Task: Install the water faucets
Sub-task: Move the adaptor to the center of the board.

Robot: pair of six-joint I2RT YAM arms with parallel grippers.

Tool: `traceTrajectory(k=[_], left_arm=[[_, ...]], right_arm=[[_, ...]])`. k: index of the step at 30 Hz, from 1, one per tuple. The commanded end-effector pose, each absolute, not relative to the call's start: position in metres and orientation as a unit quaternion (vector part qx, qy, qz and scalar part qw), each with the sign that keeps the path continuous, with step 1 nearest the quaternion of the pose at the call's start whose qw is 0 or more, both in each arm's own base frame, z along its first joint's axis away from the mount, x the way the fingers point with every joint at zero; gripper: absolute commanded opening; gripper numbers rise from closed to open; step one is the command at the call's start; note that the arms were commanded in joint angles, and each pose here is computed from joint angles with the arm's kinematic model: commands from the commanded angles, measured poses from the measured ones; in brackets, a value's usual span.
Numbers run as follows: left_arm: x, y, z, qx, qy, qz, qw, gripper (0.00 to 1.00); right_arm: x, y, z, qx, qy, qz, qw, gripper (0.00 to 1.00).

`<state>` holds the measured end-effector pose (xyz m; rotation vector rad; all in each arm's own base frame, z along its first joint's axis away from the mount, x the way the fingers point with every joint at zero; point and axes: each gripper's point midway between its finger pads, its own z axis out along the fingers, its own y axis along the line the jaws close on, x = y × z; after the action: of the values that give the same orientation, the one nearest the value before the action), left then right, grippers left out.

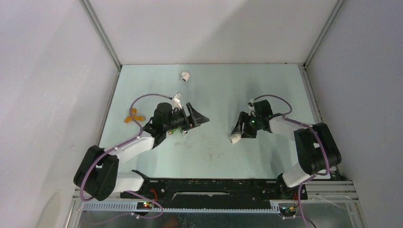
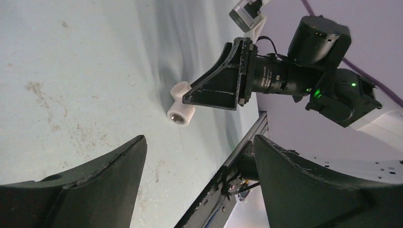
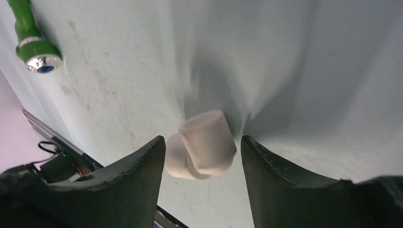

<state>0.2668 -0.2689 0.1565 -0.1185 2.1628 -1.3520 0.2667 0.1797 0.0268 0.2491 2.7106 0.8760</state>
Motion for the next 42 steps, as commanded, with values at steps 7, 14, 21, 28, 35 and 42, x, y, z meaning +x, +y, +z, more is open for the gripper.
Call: traceTrajectory(k=[7,14,21,28,35,42], left_arm=[[0.264,-0.248,0.160,-0.043,0.825,-0.455,0.333,0.86],[0.262,-0.243,0.149,-0.057,0.830,-0.446,0.331,0.86],[0.259,-0.246,0.129,-0.077,0.837,-0.450,0.302,0.85],[0.246,-0.272,0.099,-0.109,0.837,-0.487,0.225,0.81],[0.225,-0.335,0.084,-0.129,0.815,-0.550,0.131,0.77],[0.221,-0.392,0.089,-0.181,0.739,-0.646,0.056,0.68]], right_arm=[[0.273,0.266,0.033,-0.158,0.947,0.221,0.171,0.70],[0.263,0.295,0.060,-0.184,0.929,0.268,0.177,0.89],[0.266,0.267,0.096,-0.073,0.922,0.329,0.191,0.96],[0.250,0.226,0.106,0.020,0.907,0.373,0.193,0.99],[0.240,0.193,0.114,0.058,0.901,0.375,0.209,1.00],[0.233,0.174,0.116,0.083,0.899,0.372,0.215,1.00]])
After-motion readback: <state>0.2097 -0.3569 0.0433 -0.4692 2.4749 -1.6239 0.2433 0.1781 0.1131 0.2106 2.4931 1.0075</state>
